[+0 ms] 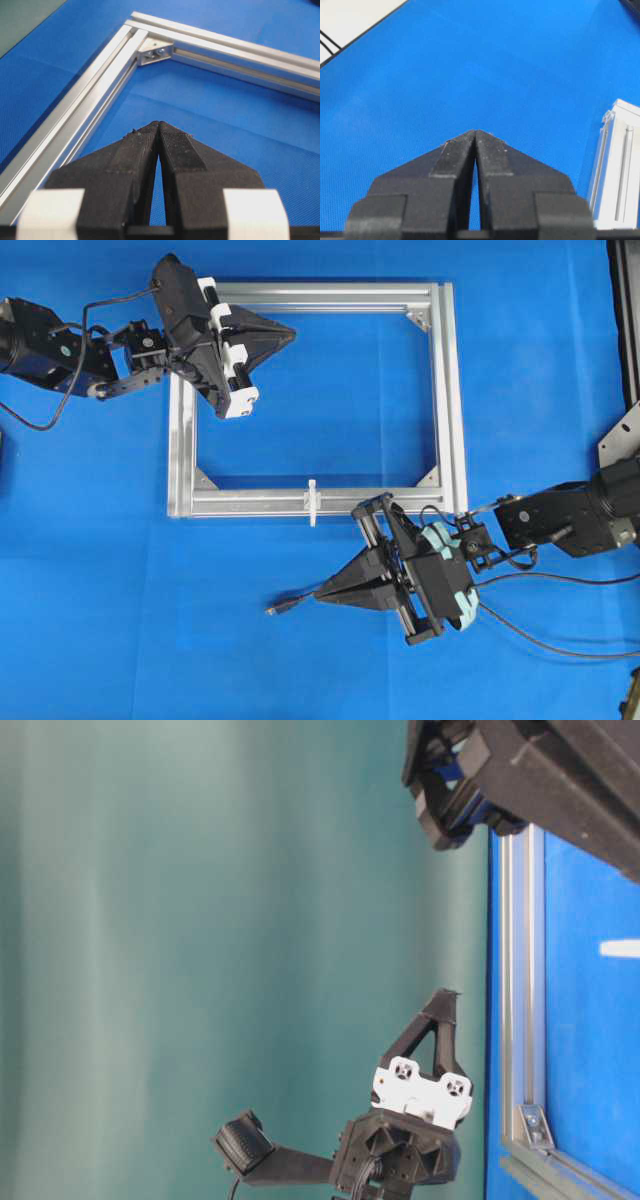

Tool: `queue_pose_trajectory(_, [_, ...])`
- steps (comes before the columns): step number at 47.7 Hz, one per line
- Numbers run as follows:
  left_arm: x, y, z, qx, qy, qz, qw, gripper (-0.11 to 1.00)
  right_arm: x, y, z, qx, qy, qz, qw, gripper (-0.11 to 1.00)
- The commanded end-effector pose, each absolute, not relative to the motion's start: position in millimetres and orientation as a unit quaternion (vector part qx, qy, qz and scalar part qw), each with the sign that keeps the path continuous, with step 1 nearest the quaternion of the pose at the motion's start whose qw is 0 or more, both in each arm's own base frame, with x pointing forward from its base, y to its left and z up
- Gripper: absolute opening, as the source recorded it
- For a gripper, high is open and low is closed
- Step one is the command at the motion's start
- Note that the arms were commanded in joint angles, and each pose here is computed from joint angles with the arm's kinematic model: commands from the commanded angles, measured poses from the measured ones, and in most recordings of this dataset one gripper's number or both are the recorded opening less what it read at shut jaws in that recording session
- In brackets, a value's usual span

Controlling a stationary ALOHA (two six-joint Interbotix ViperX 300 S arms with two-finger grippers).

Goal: Insert the wire through the string loop located in the center.
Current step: 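Open the right gripper and lower it over the black USB cable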

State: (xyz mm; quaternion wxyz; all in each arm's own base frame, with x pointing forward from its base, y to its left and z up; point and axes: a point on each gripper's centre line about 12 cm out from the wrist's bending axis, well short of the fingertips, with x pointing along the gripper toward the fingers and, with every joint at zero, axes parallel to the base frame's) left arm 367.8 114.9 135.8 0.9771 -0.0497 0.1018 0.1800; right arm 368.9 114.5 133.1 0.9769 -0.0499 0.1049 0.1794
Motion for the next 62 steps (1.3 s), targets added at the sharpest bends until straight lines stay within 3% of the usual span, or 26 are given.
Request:
queue_pose_trajectory(1, [372, 114, 166, -0.040, 0.069, 0.172, 0.982, 0.00, 371, 115, 165, -0.047, 0.063, 0.178, 0.981, 0.00])
queue_pose_trajectory(6, [373, 114, 165, -0.041, 0.072, 0.171, 0.982, 0.00, 371, 114, 168, -0.049, 0.074, 0.176, 0.981, -0.05])
queue_pose_trajectory(24, [372, 111, 163, -0.042, 0.075, 0.168, 0.982, 0.00, 374, 113, 169, -0.047, 0.095, 0.172, 0.979, -0.02])
queue_pose_trajectory(31, [372, 111, 163, -0.042, 0.075, 0.167, 0.982, 0.00, 374, 113, 168, -0.042, 0.100, 0.167, 0.980, 0.21])
queue_pose_trajectory(40, [372, 110, 163, -0.041, 0.076, 0.166, 0.982, 0.00, 373, 113, 165, -0.043, 0.113, 0.167, 0.979, 0.78])
queue_pose_trajectory(43, [372, 110, 163, -0.041, 0.076, 0.165, 0.983, 0.00, 373, 113, 165, -0.041, 0.113, 0.165, 0.979, 0.91])
queue_pose_trajectory(62, [372, 109, 163, -0.039, 0.077, 0.165, 0.983, 0.00, 381, 113, 153, -0.031, 0.134, 0.153, 0.979, 0.90])
